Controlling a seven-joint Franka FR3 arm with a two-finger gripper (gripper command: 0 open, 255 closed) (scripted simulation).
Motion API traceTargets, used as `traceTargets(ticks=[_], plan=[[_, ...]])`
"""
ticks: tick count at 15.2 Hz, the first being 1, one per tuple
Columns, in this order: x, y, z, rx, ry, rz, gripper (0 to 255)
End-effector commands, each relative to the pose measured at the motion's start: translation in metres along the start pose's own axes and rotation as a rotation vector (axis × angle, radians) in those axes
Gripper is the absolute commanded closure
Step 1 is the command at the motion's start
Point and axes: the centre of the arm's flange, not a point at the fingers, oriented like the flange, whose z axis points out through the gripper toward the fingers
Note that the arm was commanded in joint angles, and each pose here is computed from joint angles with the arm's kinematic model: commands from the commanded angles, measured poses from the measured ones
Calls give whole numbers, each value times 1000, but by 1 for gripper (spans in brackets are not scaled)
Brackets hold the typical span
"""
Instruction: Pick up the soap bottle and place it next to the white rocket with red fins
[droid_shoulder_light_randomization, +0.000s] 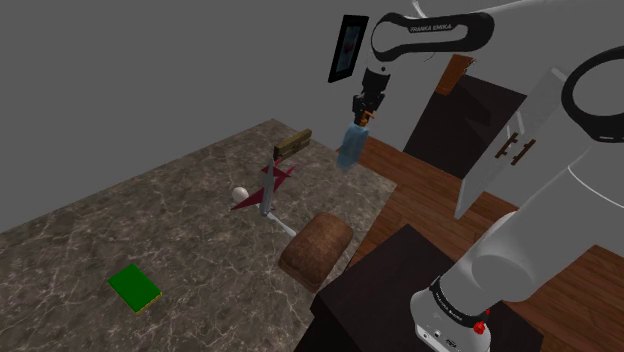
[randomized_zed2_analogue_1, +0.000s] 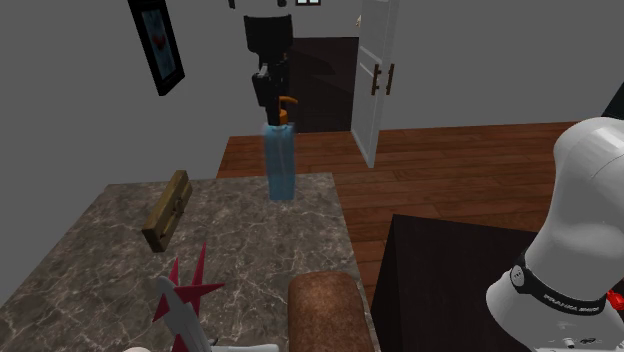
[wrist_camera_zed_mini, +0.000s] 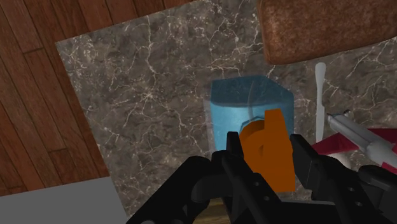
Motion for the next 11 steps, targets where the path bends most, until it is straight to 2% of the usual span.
traceTargets(ticks=[1, 11], plan=[[1, -2, 11, 0, 1, 0, 255], [2, -2, 64, 0, 1, 0, 255]])
